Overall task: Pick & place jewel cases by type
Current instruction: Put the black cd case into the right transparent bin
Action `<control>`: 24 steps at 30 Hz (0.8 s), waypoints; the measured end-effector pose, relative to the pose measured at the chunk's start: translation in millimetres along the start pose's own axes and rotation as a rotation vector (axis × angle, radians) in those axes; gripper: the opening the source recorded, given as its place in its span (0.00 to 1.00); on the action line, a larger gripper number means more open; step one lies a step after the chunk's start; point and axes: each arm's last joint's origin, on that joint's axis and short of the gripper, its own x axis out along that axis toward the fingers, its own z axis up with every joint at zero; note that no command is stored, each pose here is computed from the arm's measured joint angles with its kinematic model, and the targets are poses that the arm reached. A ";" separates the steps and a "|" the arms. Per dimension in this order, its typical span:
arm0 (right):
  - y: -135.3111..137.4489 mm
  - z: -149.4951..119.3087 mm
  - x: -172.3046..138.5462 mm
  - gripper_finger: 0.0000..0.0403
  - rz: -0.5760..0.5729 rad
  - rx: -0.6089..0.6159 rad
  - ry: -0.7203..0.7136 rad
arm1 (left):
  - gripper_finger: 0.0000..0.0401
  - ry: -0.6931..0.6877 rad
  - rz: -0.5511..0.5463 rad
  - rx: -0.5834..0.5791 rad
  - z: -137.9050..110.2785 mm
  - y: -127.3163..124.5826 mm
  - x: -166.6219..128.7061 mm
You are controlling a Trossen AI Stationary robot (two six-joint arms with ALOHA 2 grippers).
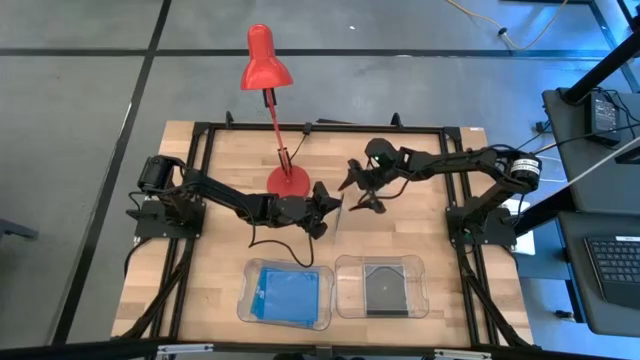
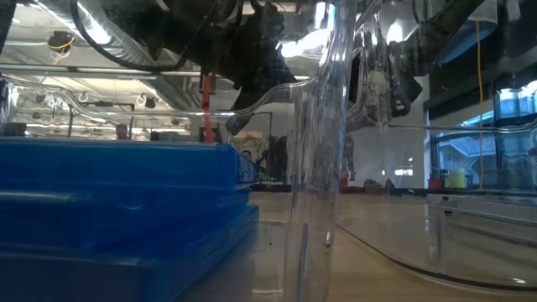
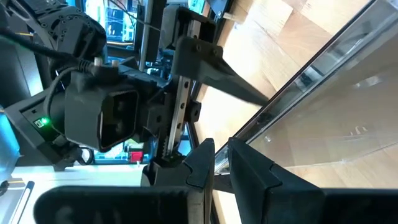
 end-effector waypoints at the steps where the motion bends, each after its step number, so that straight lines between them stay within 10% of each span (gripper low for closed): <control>1: 0.1 0.2 -0.1 0.86 0.009 -0.007 -0.007 | 0.12 0.000 0.000 0.000 0.0 0.0 0.0; 24: -34.2 -32.5 25.5 0.86 0.176 0.078 -0.139 | 0.12 -0.004 -0.002 0.021 0.2 -0.2 0.0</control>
